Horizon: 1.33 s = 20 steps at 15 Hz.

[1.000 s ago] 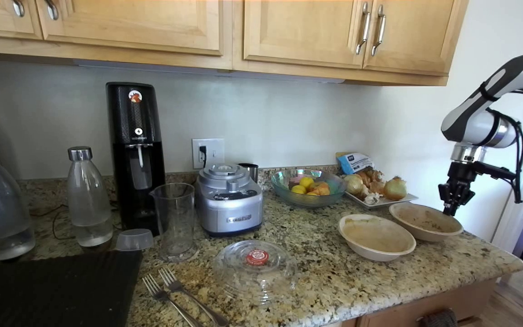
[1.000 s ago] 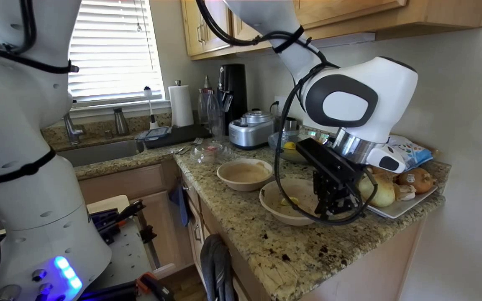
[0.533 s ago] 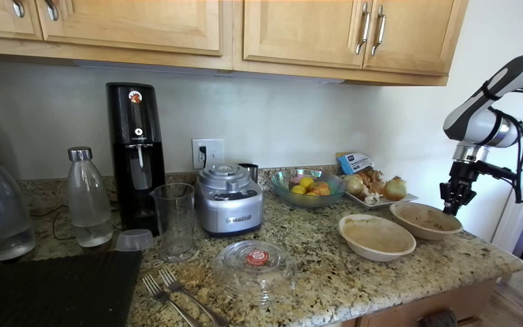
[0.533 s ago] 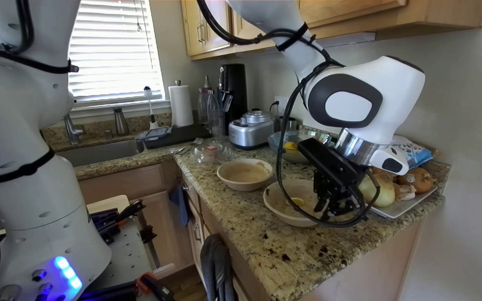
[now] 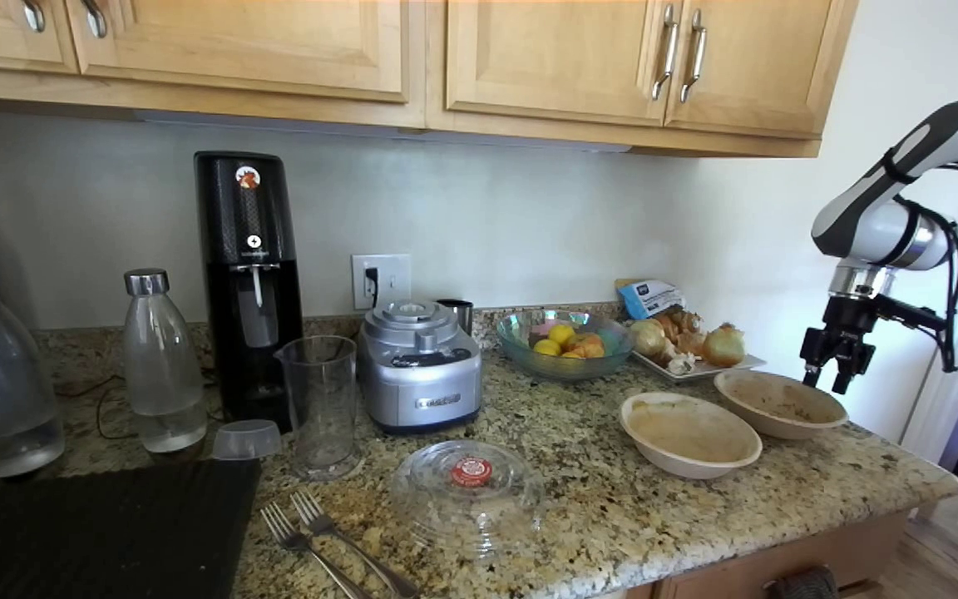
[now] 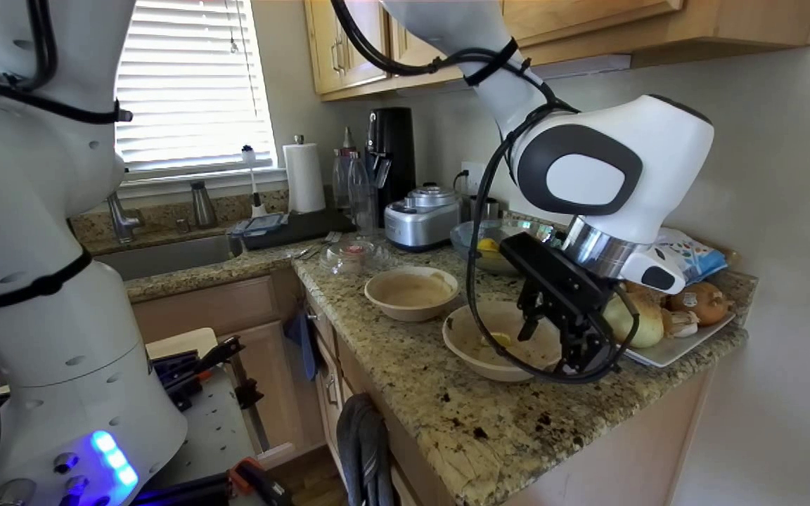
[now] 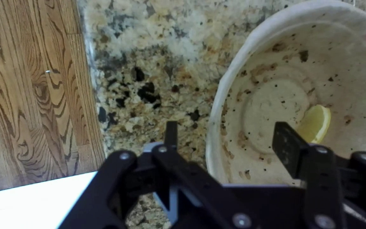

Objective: Stack the bowls

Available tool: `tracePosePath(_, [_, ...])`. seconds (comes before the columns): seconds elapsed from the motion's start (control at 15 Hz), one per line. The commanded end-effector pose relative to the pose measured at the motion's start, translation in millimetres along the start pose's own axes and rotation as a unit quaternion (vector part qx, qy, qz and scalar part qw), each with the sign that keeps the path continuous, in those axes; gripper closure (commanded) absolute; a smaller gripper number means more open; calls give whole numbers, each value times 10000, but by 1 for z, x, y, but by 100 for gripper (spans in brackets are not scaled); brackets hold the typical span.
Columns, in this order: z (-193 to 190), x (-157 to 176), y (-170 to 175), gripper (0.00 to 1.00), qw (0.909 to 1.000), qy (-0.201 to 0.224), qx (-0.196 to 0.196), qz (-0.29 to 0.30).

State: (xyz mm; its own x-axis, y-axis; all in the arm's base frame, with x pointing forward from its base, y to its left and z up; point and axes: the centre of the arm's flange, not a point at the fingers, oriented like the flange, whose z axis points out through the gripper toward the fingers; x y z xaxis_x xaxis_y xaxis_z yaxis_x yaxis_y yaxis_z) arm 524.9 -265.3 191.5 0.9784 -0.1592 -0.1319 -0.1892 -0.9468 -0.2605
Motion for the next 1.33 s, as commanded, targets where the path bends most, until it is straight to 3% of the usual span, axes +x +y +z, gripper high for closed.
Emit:
tracePosePath(0.0, [0, 1, 4, 0, 9998, -39, 187, -75])
tracePosePath(0.53, [13, 7, 7, 0, 9997, -140, 201, -39])
tracePosePath(0.6, [14, 7, 8, 10, 9997, -147, 205, -37])
tracePosePath(0.67, [15, 7, 8, 27, 9997, -119, 219, -10])
tracePosePath(1.27, [12, 9, 12, 87, 9996, -47, 274, 0])
